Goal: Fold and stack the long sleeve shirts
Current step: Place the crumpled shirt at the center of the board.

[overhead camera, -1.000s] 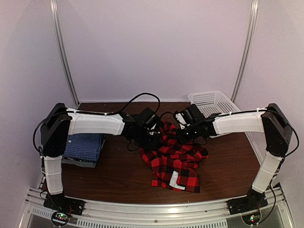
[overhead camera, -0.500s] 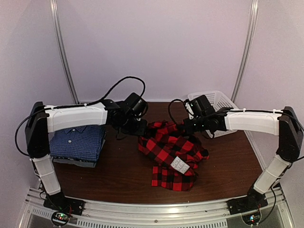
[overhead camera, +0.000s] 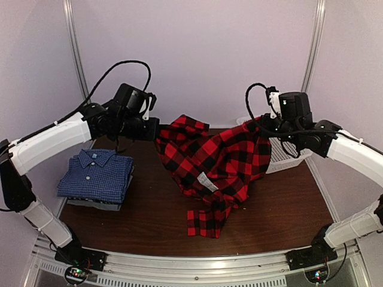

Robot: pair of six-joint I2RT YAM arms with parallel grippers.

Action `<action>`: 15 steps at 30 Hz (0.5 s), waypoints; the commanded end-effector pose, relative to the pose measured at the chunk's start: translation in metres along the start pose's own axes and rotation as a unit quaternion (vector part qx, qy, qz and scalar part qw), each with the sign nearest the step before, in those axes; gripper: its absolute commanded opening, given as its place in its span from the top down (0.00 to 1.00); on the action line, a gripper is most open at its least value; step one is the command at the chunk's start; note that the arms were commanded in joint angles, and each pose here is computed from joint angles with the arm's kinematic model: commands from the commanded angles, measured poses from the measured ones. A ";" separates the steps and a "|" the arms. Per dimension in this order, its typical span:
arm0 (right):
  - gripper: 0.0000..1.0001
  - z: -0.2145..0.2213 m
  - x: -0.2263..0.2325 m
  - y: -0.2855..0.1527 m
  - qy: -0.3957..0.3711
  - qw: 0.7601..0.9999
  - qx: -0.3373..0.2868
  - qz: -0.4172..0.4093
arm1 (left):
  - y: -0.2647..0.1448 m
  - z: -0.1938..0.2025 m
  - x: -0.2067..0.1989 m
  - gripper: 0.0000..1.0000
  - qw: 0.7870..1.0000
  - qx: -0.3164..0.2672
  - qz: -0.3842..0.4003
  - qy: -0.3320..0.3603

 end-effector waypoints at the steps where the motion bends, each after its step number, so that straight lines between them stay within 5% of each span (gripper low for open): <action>1: 1.00 -0.033 -0.003 -0.029 0.005 0.999 -0.051 0.002 | -0.032 -0.034 0.028 1.00 0.998 -0.065 0.009 0.001; 7: 1.00 -0.047 0.001 -0.005 -0.018 0.999 -0.040 0.004 | -0.004 -0.055 0.074 1.00 0.998 -0.053 0.023 -0.008; 13: 1.00 -0.041 -0.004 0.090 -0.016 0.999 0.015 0.048 | 0.094 -0.065 0.143 1.00 0.999 -0.002 0.016 -0.045; 15: 1.00 -0.034 -0.015 0.128 -0.010 0.996 0.043 0.081 | 0.125 -0.072 0.162 0.93 0.998 0.014 0.009 -0.058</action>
Point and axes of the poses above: each gripper's point midway between its finger pads, its own y axis out along the fingers, its own x axis along the line the jaws close on, z = x × y, the point moved 10 cm from there along -y, back along the fingers, and after that the axes turned 11 degrees about y, right-handed, at the moved point
